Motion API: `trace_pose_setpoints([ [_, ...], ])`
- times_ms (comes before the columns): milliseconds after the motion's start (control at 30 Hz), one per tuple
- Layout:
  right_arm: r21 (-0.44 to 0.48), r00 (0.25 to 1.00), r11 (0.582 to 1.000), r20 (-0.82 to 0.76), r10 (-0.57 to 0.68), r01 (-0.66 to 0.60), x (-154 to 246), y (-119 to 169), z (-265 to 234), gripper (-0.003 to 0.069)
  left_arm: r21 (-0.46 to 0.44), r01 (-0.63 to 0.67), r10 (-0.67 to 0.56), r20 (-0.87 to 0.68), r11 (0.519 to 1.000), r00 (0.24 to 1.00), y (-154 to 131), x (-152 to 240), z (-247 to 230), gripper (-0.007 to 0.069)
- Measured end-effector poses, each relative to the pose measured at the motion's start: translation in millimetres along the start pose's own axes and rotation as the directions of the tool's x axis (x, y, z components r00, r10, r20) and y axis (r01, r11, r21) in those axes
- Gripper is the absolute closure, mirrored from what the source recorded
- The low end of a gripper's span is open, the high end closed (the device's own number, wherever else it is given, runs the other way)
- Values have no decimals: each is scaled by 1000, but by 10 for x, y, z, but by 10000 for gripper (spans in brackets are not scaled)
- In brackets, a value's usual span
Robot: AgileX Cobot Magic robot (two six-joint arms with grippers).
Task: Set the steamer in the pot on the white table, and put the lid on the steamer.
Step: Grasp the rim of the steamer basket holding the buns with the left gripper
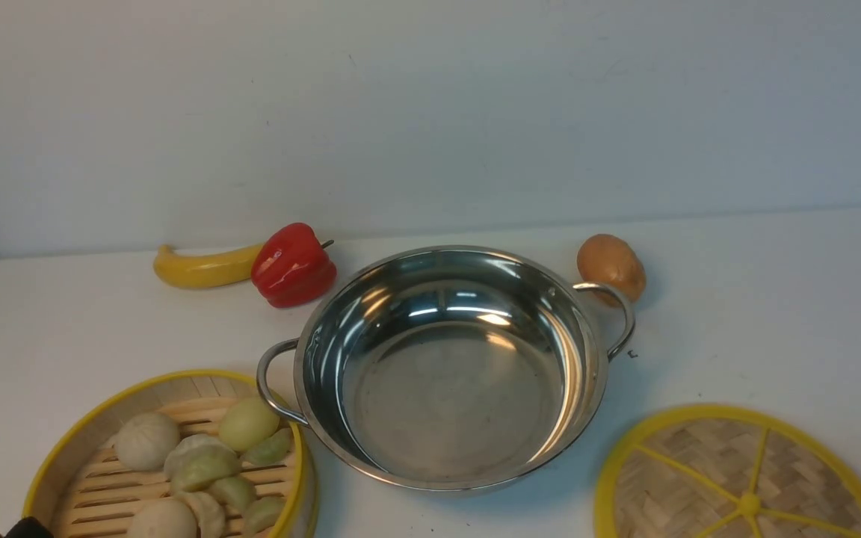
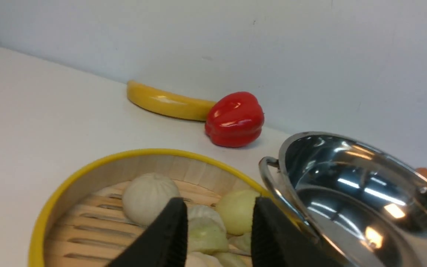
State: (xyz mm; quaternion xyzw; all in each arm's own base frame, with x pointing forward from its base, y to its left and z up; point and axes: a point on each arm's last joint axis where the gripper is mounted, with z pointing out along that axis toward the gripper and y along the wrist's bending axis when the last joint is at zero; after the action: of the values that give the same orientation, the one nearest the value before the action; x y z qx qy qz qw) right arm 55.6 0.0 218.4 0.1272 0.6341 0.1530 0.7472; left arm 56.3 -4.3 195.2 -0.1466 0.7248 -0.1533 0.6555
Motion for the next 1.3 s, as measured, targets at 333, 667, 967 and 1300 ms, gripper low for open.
trace_pose_setpoints([
  [333,-3,944,945,46,326,-326,-41,-11,-1,410,63,327,-330,51,943,943,-39,-63,-3,384],
  [667,-72,914,929,167,369,-362,-161,3,-15,410,81,395,-401,278,915,873,35,-261,-39,384],
  [967,-232,844,940,423,329,-250,-535,126,-116,410,127,432,-440,455,893,774,81,-439,-113,384],
  [1300,-63,990,998,139,-14,23,-1233,528,212,410,25,-51,45,200,998,979,-414,-1035,3,384],
])
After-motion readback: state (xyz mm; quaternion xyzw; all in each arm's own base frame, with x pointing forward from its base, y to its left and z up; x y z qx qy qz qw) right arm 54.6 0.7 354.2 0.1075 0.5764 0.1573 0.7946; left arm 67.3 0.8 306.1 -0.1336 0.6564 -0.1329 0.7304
